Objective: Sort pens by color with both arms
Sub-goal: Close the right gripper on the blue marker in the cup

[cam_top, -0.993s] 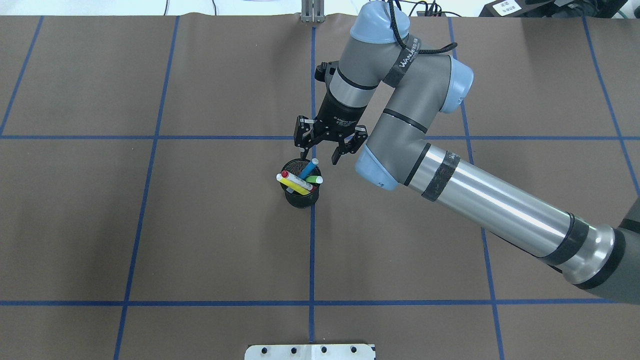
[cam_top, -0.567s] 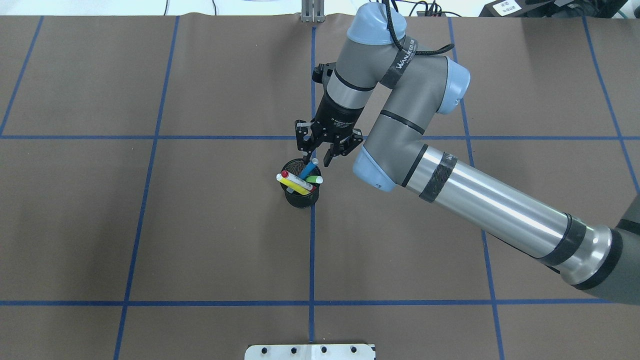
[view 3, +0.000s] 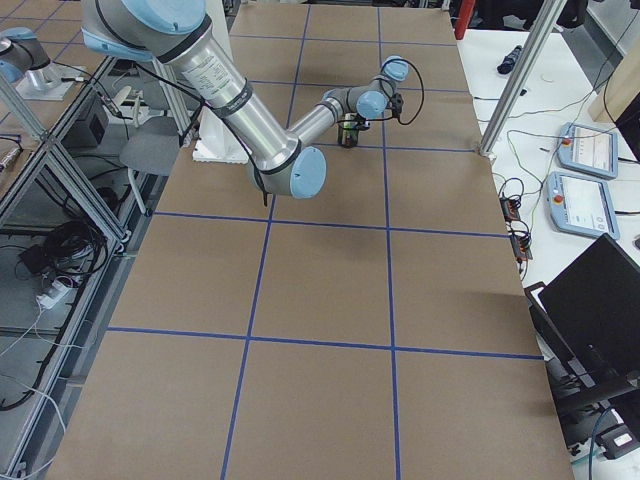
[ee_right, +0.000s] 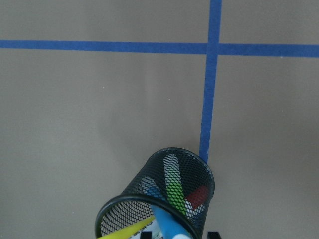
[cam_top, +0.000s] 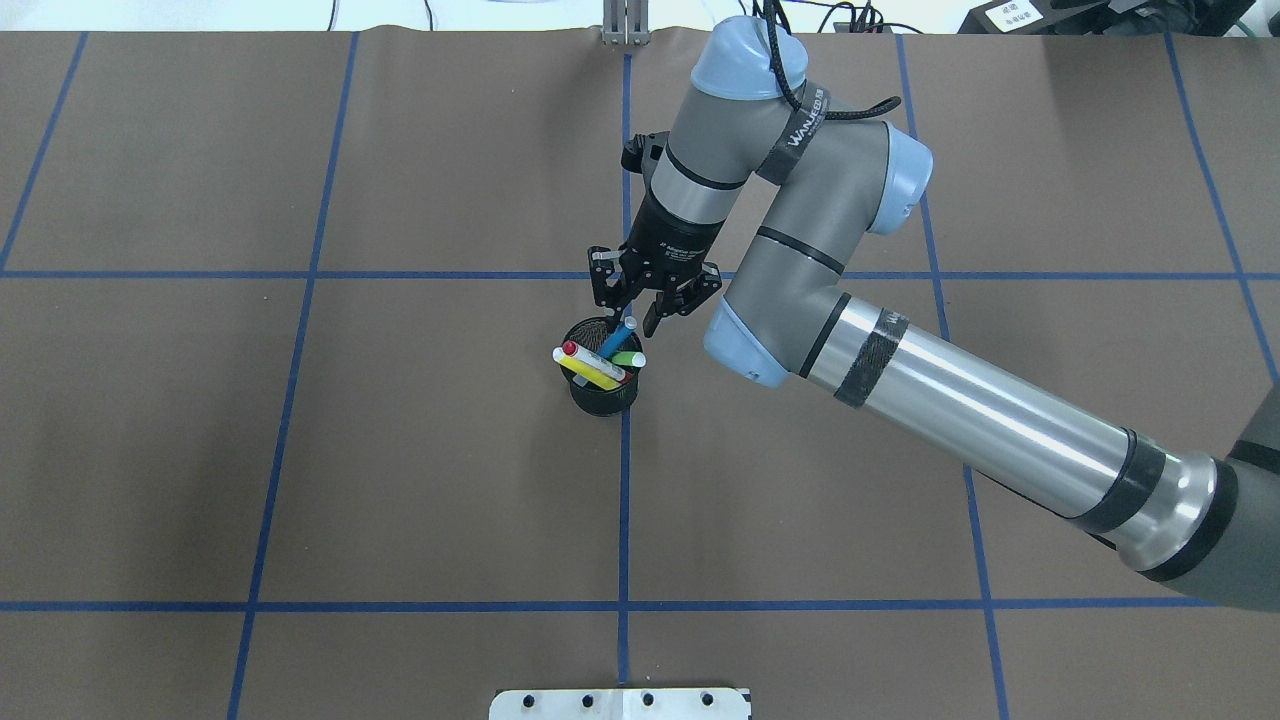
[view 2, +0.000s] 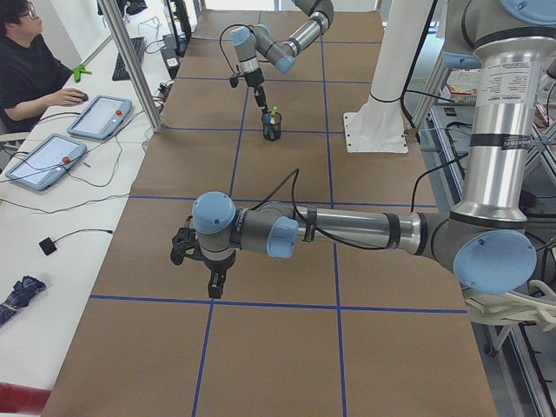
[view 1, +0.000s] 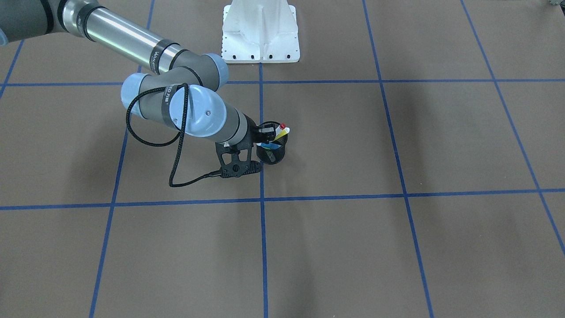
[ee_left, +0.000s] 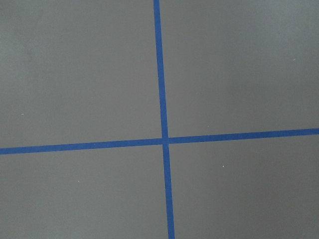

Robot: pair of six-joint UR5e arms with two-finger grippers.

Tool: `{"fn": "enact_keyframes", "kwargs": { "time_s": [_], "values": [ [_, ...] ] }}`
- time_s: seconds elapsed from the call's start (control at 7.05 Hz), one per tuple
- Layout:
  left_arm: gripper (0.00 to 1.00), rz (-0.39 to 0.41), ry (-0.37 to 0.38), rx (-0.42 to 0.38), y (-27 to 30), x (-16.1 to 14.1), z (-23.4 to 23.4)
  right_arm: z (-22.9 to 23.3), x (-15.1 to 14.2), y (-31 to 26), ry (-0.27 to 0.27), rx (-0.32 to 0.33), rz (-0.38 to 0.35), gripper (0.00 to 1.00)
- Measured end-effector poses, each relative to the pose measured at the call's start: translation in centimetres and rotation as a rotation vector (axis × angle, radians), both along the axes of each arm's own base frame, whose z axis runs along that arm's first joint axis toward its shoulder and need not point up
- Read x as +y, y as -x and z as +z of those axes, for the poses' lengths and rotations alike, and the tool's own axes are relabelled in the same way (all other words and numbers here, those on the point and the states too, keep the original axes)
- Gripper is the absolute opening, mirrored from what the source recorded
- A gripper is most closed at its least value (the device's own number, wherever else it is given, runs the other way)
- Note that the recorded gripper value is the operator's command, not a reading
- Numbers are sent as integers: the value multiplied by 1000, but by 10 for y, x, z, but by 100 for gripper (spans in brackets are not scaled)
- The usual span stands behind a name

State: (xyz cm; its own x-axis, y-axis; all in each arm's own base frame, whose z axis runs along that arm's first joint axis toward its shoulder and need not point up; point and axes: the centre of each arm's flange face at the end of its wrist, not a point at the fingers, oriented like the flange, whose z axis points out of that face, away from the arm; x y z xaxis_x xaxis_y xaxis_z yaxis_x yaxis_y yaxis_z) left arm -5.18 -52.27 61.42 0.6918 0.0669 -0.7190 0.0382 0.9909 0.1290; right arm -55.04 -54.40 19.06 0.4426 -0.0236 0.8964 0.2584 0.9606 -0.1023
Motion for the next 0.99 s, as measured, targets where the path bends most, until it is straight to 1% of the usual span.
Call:
{"fn": "enact_keyframes", "kwargs": {
  "time_s": [0.71,0.85,0.99],
  "values": [
    [100,0,0,0,0,0,0,0,0,0,6,-12,9,47],
    [100,0,1,0,0,0,0,-1,1,0,11,-12,12,45],
    [100,0,1,0,0,-1,-1,-1,1,-1,14,-13,13,35]
  ]
}}
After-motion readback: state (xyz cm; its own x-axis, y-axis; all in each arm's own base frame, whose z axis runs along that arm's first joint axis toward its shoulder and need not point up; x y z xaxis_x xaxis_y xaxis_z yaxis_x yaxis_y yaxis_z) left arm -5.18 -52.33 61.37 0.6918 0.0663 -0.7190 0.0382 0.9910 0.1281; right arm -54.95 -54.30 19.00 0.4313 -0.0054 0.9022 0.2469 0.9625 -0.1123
